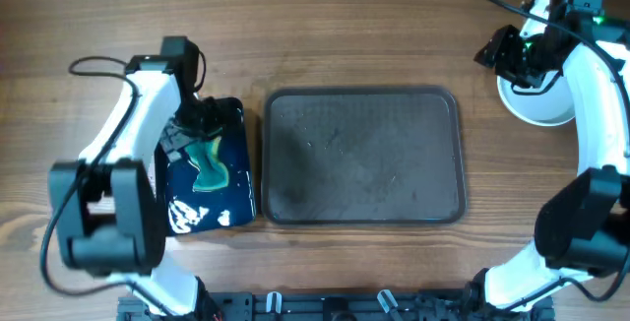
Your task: Clean dirty plates on tray and stack at the side
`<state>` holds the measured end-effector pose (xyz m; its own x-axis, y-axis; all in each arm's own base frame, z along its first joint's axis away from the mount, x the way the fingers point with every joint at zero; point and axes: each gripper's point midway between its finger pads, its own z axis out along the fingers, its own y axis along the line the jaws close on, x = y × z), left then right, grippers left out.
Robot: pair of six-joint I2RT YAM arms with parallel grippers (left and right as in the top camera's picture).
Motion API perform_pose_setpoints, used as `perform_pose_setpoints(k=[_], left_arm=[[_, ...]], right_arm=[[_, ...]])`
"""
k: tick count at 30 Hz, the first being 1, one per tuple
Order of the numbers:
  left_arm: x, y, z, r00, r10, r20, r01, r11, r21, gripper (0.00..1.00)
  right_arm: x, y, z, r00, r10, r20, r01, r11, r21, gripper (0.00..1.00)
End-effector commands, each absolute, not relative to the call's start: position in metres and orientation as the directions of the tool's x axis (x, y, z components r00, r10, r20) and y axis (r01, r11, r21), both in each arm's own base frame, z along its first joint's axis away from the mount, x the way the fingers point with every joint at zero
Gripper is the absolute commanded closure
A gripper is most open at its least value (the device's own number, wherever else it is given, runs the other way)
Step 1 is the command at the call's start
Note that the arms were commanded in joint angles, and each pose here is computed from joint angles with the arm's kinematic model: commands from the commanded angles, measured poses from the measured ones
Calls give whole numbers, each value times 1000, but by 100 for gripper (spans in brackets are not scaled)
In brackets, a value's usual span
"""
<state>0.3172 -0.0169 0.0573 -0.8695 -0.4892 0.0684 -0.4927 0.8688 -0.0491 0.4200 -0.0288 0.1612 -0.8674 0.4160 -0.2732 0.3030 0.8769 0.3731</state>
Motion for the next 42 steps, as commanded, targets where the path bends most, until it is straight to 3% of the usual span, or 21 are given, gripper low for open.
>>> perform_pose_setpoints(k=[1, 4, 7, 10, 13, 18, 20, 21, 23, 31, 42], left_arm=[[328, -19, 105, -910, -408, -78, -397, 909, -123, 0], [329, -32, 139, -935, -292, -199, -265, 952, -151, 0], [325, -43, 183, -914, -181, -362, -138, 980, -141, 0], [312, -54, 244, -833, -86, -547, -20, 992, -125, 0], [275, -60, 318, -673, -65, -737, 51, 990, -134, 1], [219, -44, 354, -561, -76, -824, 63, 989, -134, 0], [199, -38, 357, -543, -86, -835, 64, 988, -143, 0], [190, -36, 359, -534, -111, -838, 54, 985, -165, 0], [180, -33, 357, -538, -113, -836, 52, 985, -166, 0], [173, -31, 346, -582, -100, -807, 43, 987, -154, 0], [163, -28, 332, -635, -84, -768, 34, 990, -137, 0]], right_arm=[[417, -20, 200, -870, 269, -413, 127, 931, 341, 51], [411, -28, 232, -832, 175, -527, 51, 969, 241, 54], [397, -29, 295, -715, 103, -692, -16, 986, 164, 55], [366, -29, 365, -550, 17, -835, -48, 997, 52, 54], [312, -27, 427, -381, -65, -922, -30, 998, -58, 54], [241, -14, 464, -253, -104, -962, -24, 995, -101, 51], [214, -9, 462, -254, -80, -964, -18, 997, -78, 51], [205, -8, 459, -261, -47, -964, -10, 999, -46, 41], [195, -6, 444, -321, 39, -946, 12, 999, 37, 0], [192, -5, 392, -536, 75, -841, 23, 997, 74, 0], [196, -6, 389, -551, 78, -831, 25, 997, 77, 0]])
